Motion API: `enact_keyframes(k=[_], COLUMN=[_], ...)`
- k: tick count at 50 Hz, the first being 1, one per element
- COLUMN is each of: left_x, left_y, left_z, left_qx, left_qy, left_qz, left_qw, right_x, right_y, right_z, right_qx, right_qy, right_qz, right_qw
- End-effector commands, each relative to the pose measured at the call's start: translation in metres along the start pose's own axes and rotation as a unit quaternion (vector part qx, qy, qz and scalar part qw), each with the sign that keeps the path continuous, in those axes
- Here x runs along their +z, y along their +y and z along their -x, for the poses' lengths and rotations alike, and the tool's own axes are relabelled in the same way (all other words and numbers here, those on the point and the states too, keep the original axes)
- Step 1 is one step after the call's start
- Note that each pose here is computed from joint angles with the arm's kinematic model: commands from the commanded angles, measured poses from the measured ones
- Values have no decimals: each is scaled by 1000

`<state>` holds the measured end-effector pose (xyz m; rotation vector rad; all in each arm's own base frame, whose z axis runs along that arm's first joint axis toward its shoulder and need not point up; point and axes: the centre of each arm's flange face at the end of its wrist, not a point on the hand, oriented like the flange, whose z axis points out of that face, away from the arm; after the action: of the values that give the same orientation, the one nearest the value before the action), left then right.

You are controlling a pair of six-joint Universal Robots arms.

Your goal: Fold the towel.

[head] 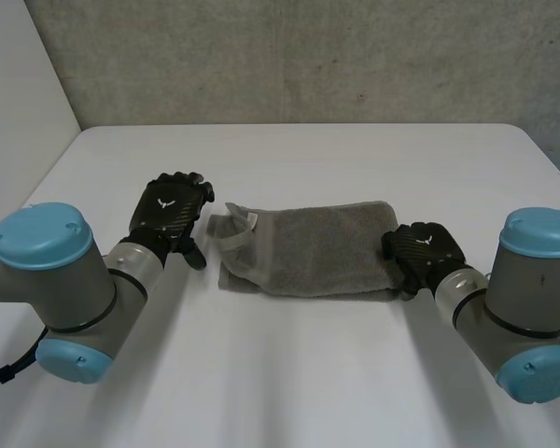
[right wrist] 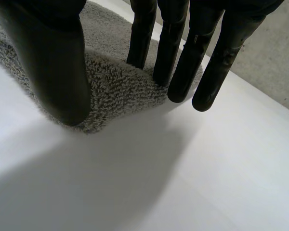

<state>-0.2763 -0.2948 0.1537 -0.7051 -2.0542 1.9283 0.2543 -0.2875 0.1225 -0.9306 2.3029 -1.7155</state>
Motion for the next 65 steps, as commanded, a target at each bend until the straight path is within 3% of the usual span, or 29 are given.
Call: enact_keyframes(k=[1, 10, 22, 26, 28, 33, 39, 41, 49, 57, 65], left_x=[0, -1, -3, -1, -1, 0, 1, 1, -1, 0, 4], left_y=[1, 1, -1, -7, -16, -28, -35, -35, -32, -36, -47], left_z=[1, 1, 5, 9, 11, 13, 10, 9, 7, 6, -8], left_qx=[2, 2, 2, 1, 0, 1, 1, 0, -1, -2, -9], left_qy=[-2, -2, -8, -16, -18, -21, -19, -18, -16, -13, 5], left_qz=[2, 3, 2, -6, -17, -34, -44, -45, -40, -46, -66], left_qw=[1000, 1000, 1000, 1000, 1000, 999, 999, 999, 999, 999, 998], right_x=[4, 3, -9, -16, -23, -21, -20, -25, -45, -41, -46], right_y=[6, 8, 0, 4, 5, -11, -68, -84, -70, -61, -90], right_z=[4, 8, -13, -40, -59, -63, -2, 40, 147, 150, 105], right_qx=[21, 62, 58, 16, -49, -113, -107, -107, -147, -150, -102], right_qy=[-11, -28, 0, 27, 39, 38, -11, -57, -169, -144, -93], right_qz=[5, 6, 10, 43, 80, 74, -21, -55, -67, -47, -67], right_qw=[1000, 998, 998, 999, 995, 990, 994, 991, 972, 977, 988])
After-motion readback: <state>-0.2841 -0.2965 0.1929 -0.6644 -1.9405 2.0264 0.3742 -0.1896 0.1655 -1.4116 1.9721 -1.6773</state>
